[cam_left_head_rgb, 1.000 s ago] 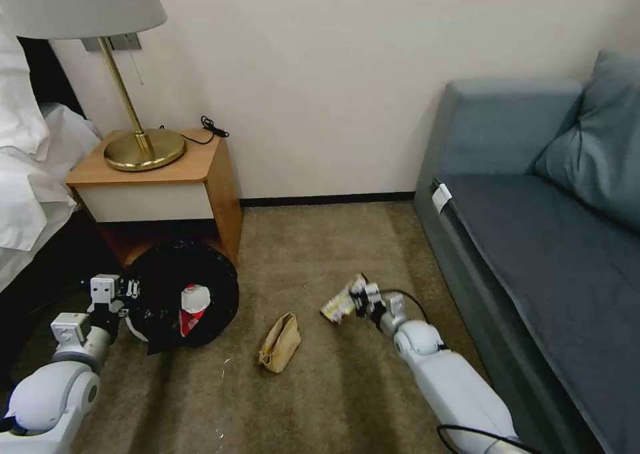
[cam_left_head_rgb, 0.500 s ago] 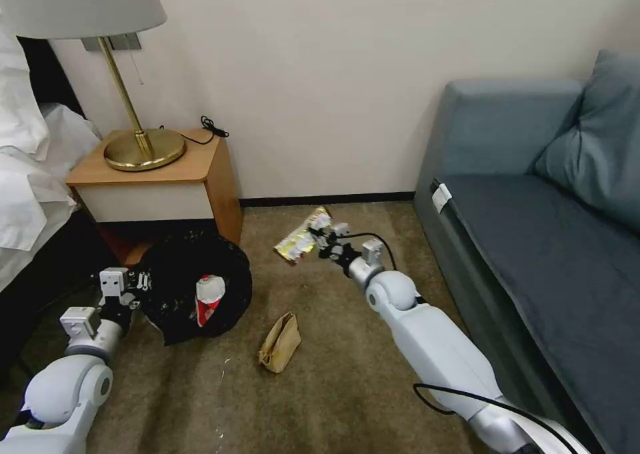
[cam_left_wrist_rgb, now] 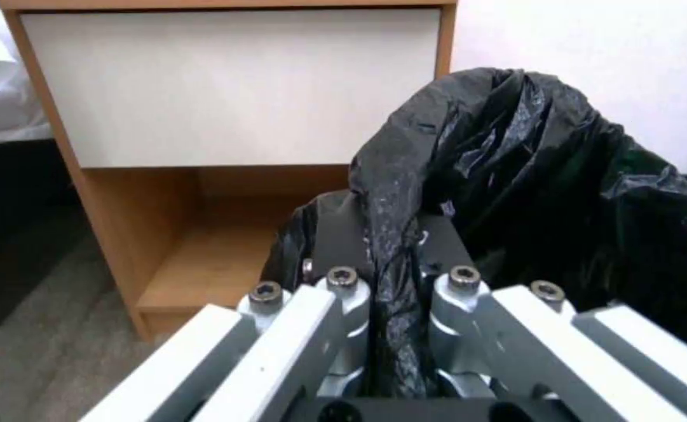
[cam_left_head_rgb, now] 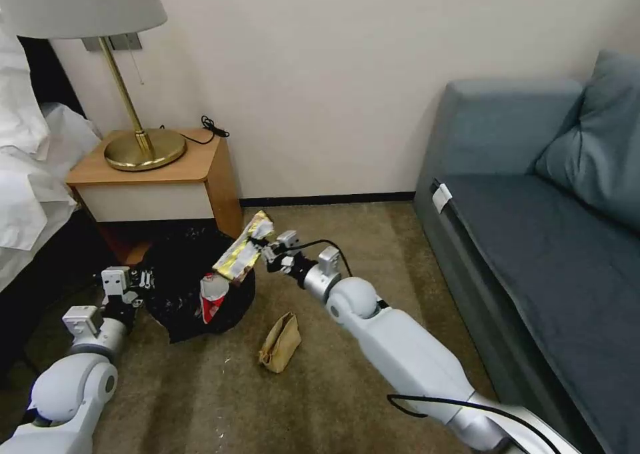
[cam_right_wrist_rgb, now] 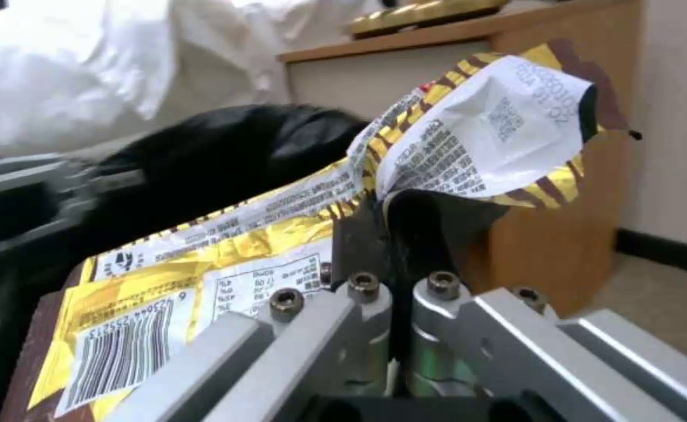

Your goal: Pick up the trash bin, then pick up the garbage on the floor and place it into the trash bin.

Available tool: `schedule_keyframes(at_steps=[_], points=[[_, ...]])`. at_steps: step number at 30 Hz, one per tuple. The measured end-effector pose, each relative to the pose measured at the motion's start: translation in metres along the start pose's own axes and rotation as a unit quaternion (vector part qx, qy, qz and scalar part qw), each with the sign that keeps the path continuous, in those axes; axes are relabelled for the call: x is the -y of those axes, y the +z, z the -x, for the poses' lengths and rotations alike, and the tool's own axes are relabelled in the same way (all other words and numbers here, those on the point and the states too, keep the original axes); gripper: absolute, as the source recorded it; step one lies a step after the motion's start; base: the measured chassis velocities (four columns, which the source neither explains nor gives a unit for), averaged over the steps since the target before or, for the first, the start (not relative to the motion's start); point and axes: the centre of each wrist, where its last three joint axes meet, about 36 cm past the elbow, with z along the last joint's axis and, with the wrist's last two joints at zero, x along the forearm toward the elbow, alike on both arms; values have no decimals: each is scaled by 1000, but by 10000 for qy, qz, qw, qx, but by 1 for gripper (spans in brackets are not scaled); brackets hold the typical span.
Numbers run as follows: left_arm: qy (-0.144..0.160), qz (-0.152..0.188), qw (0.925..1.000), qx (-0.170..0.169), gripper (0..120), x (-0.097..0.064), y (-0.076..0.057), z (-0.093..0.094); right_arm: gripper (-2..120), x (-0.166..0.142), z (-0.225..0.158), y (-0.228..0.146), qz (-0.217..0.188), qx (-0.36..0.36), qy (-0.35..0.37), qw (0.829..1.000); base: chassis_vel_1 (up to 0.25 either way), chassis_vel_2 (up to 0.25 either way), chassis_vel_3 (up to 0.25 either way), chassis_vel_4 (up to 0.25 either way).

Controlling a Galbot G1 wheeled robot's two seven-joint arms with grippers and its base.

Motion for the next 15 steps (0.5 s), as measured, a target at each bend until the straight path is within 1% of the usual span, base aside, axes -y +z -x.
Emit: schedule_keyframes(at_steps=[7, 11, 15], points=[[-33, -18, 10000, -11, 4, -4, 1, 0, 0, -13, 2, 6, 42, -71, -100, 9999, 0, 0, 0, 0], [-41, -57, 10000, -37, 4, -3, 5, -1, 0, -22, 14, 10, 84, -18, -132, 9999, 0, 0, 0, 0], [-38, -64, 10000, -42, 4, -3, 5, -1, 0, -23, 16, 10, 73, -12, -141, 9999, 0, 0, 0, 0]])
